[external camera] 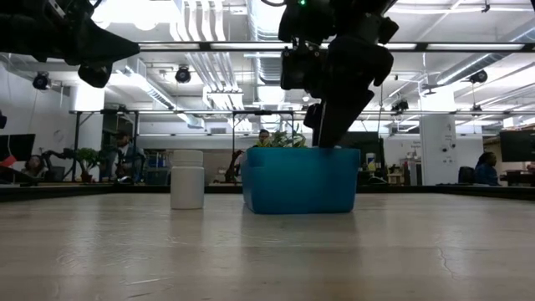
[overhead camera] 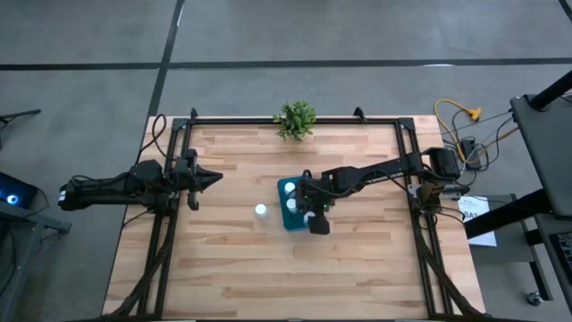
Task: Pick and place pill bottles into a basket
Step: Put the bottom white medicine bottle into the blue bin, then put the white medicine bottle into the blue bin
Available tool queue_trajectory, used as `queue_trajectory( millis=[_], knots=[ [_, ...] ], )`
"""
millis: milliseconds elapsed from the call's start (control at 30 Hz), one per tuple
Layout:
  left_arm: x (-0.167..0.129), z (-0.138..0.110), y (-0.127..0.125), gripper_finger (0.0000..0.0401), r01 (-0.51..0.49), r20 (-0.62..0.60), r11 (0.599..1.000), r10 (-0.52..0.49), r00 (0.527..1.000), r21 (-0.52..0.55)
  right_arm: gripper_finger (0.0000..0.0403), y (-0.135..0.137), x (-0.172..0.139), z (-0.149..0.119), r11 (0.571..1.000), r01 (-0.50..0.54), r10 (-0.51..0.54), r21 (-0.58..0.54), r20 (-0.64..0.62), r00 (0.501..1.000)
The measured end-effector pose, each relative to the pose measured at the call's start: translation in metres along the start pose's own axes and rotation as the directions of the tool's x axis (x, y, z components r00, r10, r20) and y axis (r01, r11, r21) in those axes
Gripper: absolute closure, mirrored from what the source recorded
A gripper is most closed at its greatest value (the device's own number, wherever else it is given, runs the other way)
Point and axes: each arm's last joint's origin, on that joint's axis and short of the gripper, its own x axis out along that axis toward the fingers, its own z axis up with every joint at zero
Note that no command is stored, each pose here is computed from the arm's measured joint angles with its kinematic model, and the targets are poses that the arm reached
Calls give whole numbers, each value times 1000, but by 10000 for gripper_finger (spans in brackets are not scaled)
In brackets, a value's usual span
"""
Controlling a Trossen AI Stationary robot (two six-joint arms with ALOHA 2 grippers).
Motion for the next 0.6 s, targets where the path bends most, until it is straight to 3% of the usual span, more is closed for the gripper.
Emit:
queue_trajectory(
  millis=[600],
  knots=[
    [0, 0, 0, 401, -5, 0, 1000, 5, 1000, 0, 182, 1, -3, 2, 1000, -3, 3, -6, -7, 1000]
  ],
)
